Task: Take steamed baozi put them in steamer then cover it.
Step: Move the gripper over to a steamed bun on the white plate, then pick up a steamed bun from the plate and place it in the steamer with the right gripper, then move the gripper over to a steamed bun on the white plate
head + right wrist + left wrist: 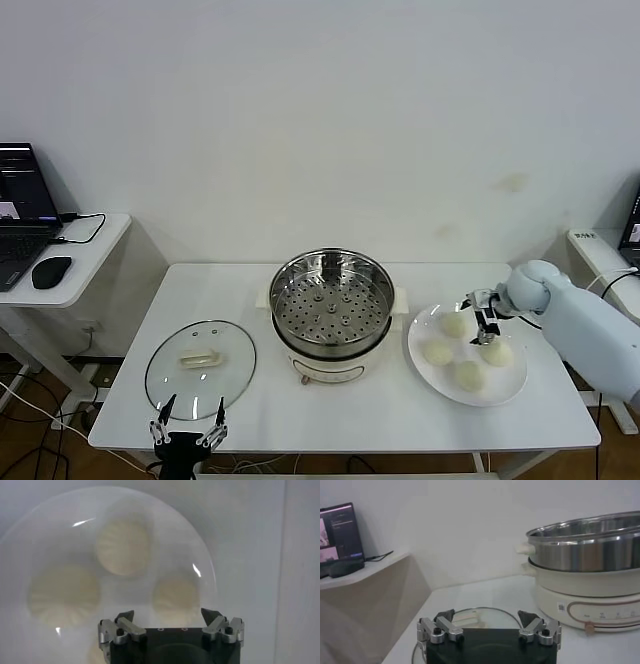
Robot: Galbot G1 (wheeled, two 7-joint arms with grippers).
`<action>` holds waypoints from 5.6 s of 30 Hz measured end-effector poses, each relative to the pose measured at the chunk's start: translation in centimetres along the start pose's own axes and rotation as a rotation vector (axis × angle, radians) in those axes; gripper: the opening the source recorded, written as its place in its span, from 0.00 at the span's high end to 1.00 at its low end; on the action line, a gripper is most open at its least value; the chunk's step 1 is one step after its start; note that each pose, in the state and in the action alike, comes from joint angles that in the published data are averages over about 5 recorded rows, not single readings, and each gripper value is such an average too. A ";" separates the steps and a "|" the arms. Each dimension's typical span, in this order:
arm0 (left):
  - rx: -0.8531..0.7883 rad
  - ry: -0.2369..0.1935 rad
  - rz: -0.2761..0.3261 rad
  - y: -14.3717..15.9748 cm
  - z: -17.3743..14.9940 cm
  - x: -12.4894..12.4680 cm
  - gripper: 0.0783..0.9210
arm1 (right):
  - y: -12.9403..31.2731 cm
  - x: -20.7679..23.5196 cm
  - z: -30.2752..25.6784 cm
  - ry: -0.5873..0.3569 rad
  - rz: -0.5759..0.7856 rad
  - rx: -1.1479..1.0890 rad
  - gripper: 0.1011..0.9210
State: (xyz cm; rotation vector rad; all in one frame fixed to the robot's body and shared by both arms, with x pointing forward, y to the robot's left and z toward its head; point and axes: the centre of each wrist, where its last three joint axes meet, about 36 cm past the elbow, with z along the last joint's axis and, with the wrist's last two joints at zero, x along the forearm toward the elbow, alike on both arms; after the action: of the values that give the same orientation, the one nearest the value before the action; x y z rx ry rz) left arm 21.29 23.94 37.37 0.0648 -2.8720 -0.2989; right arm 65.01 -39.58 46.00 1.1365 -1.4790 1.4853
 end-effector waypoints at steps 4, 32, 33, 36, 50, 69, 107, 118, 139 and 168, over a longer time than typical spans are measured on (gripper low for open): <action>-0.001 -0.002 -0.001 0.1 0.0 -0.1 0.12 | -0.5 -0.6 -0.2 0.003 0.001 -0.010 0.12; 0.005 -0.009 -0.007 0.2 -0.3 -0.1 0.12 | -1.3 -2.1 -0.7 0.038 -0.046 -0.018 0.40; 0.006 -0.009 -0.007 0.2 -0.4 -0.1 0.12 | -1.3 -1.9 -0.7 0.036 -0.046 -0.018 0.40; 0.008 -0.013 -0.006 0.2 -0.5 -0.1 0.12 | -1.7 -1.0 -0.8 0.028 -0.044 -0.017 0.40; 0.021 -0.030 0.011 0.3 -1.2 -0.2 0.12 | -5.5 9.4 -2.2 -0.054 0.048 0.023 0.39; 0.027 -0.053 0.016 0.9 -1.9 -0.3 0.12 | -10.3 17.5 -17.1 -0.255 0.177 0.384 0.38; 0.035 -0.049 -0.029 1.9 -1.4 -1.2 0.12 | -11.3 5.9 -29.3 -0.215 0.151 1.173 0.20; 0.033 -0.058 -0.027 2.1 -1.9 -1.1 0.12 | -11.6 9.3 -28.0 -0.217 0.167 1.043 0.12; 0.015 -0.090 0.011 2.1 -3.2 -0.9 0.12 | -2.8 19.8 -12.6 -0.101 0.077 0.321 0.12; 0.004 -0.046 -0.025 3.2 -1.7 -1.4 0.12 | 5.8 6.5 -6.0 -0.027 -0.071 0.058 0.12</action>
State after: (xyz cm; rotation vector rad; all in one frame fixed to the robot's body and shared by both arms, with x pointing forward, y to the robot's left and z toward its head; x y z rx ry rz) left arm 22.99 26.88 39.28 0.0962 -2.9191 -0.3035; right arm 56.83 -34.47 50.51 1.2358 -1.4064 1.4779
